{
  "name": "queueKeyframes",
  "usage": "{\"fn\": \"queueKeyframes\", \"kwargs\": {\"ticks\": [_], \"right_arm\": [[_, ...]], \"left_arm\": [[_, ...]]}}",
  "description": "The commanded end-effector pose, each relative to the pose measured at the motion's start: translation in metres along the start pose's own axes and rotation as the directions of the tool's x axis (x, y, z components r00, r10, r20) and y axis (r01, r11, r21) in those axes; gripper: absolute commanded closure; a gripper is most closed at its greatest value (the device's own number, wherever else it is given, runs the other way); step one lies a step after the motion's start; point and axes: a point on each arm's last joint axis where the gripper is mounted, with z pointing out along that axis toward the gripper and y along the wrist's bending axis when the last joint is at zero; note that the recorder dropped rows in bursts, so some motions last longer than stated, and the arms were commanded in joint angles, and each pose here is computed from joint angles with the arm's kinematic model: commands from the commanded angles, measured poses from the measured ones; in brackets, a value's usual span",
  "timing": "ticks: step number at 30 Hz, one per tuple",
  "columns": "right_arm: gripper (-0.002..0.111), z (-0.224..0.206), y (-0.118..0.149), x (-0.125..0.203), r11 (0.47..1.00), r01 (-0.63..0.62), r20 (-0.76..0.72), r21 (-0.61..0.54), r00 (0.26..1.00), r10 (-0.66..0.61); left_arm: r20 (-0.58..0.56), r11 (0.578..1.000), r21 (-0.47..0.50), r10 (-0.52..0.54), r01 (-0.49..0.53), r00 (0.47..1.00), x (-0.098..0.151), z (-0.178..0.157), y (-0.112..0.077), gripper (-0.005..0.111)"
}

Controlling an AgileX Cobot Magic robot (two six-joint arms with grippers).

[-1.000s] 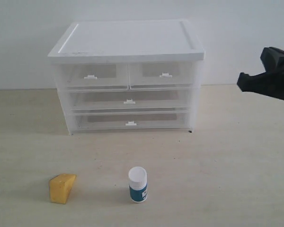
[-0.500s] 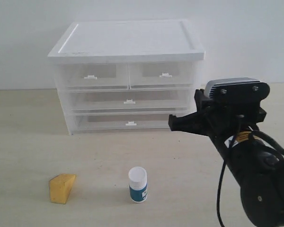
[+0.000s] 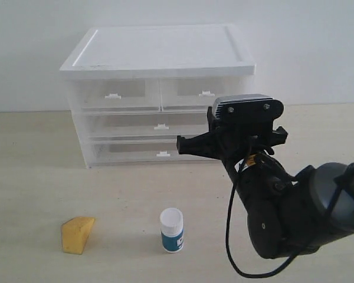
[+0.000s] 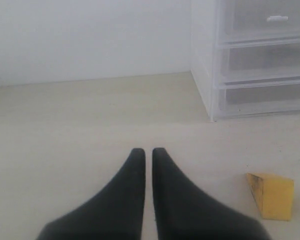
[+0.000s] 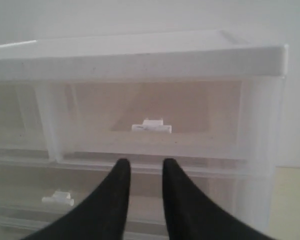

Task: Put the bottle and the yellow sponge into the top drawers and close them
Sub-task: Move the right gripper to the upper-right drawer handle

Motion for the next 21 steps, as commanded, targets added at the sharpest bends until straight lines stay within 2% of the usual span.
{"fn": "queueKeyframes", "kwargs": {"ticks": [1,3,5,8,14,21], "right_arm": [[0.057,0.008,0.005,0.001,1.000,-0.011,0.022,0.003,1.000,0.010],[0.043,0.010,0.006,-0.001,1.000,-0.005,0.032,0.002,0.999,0.005],[0.036,0.014,0.007,-0.004,1.000,0.026,0.045,0.010,0.999,-0.026],[0.039,0.018,0.006,-0.008,0.997,0.068,0.055,0.042,0.996,-0.070],[0.040,0.023,0.008,-0.013,0.995,0.068,0.072,0.066,0.995,-0.073],[0.040,0.036,0.010,0.006,0.991,0.095,0.046,0.090,0.994,-0.099]], "left_arm": [[0.003,1.000,0.000,-0.008,0.008,1.000,0.001,0.000,0.000,0.102],[0.003,1.000,0.000,-0.008,0.008,1.000,0.001,0.000,0.000,0.102],[0.003,1.000,0.000,-0.008,0.008,1.000,0.001,0.000,0.000,0.102],[0.003,1.000,0.000,-0.008,0.008,1.000,0.001,0.000,0.000,0.102],[0.001,1.000,0.000,-0.008,0.008,1.000,0.001,0.000,0.000,0.102],[0.001,1.000,0.000,-0.008,0.008,1.000,0.001,0.000,0.000,0.102]]}}
